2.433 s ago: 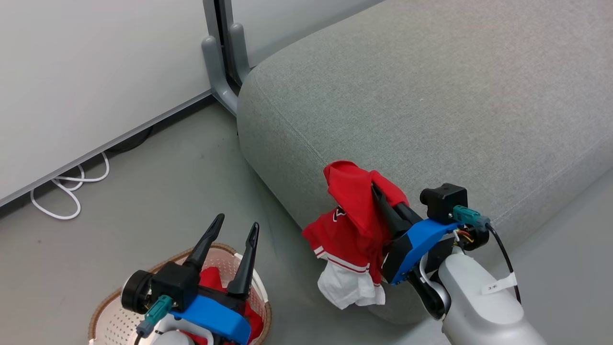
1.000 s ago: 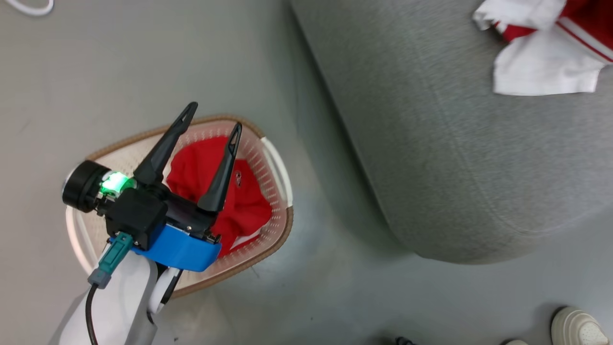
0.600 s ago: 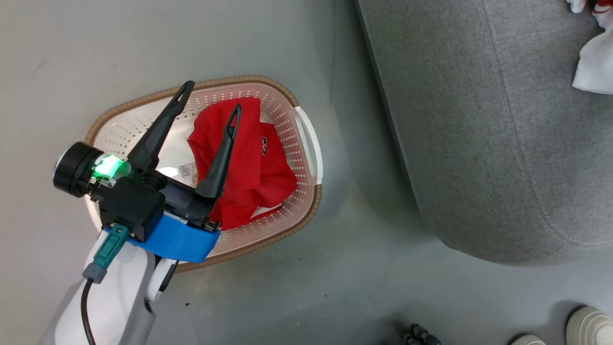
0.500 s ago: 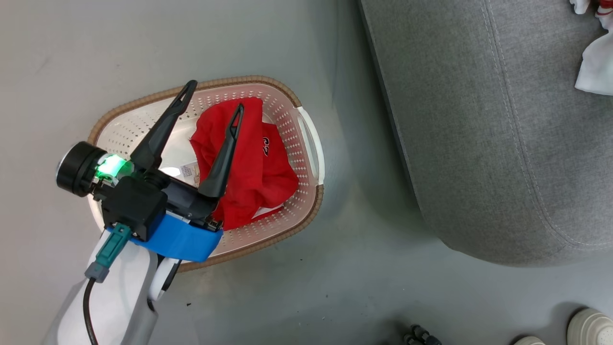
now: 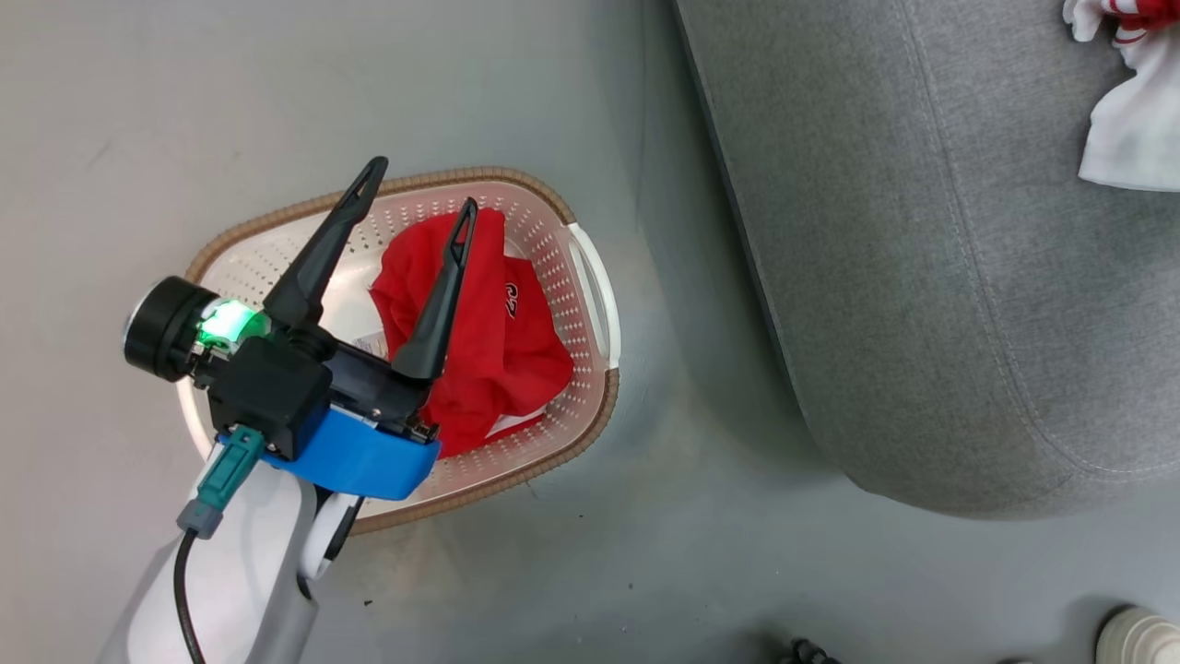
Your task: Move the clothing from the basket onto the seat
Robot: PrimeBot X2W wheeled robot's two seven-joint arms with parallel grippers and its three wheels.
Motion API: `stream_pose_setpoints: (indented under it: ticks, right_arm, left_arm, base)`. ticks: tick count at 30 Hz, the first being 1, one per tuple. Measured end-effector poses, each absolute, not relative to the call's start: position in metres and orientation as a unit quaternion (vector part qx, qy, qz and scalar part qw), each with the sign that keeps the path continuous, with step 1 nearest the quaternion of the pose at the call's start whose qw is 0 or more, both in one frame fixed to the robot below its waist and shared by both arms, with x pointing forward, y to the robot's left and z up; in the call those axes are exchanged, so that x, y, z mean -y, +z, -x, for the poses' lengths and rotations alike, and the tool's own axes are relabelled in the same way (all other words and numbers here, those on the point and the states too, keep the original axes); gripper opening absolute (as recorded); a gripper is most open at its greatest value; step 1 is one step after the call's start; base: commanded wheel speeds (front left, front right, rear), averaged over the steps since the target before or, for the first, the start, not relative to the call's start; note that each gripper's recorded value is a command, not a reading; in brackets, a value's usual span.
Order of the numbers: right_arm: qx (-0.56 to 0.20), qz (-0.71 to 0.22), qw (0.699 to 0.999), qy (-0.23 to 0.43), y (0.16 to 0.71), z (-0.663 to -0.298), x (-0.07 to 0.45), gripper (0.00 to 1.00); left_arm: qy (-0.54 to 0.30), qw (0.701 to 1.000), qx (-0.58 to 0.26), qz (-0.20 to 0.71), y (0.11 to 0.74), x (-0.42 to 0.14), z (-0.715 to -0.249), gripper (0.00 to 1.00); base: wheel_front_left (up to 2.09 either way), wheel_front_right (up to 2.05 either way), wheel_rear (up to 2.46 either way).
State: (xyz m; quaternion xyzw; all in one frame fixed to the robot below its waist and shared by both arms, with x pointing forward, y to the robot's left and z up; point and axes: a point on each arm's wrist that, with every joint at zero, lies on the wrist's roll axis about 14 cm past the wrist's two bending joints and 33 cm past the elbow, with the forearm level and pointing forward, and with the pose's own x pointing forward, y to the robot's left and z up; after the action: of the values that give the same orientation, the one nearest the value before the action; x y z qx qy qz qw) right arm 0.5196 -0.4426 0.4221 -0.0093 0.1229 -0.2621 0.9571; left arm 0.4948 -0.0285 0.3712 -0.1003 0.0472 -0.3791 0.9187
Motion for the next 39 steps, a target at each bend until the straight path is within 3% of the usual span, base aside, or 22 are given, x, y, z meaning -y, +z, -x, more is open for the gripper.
stream_pose_setpoints:
  ticks: [17,31,39]
  right_arm:
    - [-0.108,0.037,0.977,-0.178,0.453,-0.47,0.387,1.0]
    - [-0.002,0.021,0.997,-0.071,0.509,-0.416,0.288,1.0]
    - [0.005,-0.009,1.0,-0.013,0.514,-0.388,0.228,1.0]
  left_arm:
    - [-0.313,0.94,-0.044,0.125,0.429,0.007,-0.462,1.0]
    - [-0.185,0.976,-0.024,0.116,0.47,-0.074,-0.409,1.0]
    - [-0.095,0.989,-0.012,0.11,0.476,-0.135,-0.377,1.0]
  base:
    - [0.0,0.0,0.0]
    - [0.0,0.0,0.0]
    - [0.0,0.0,0.0]
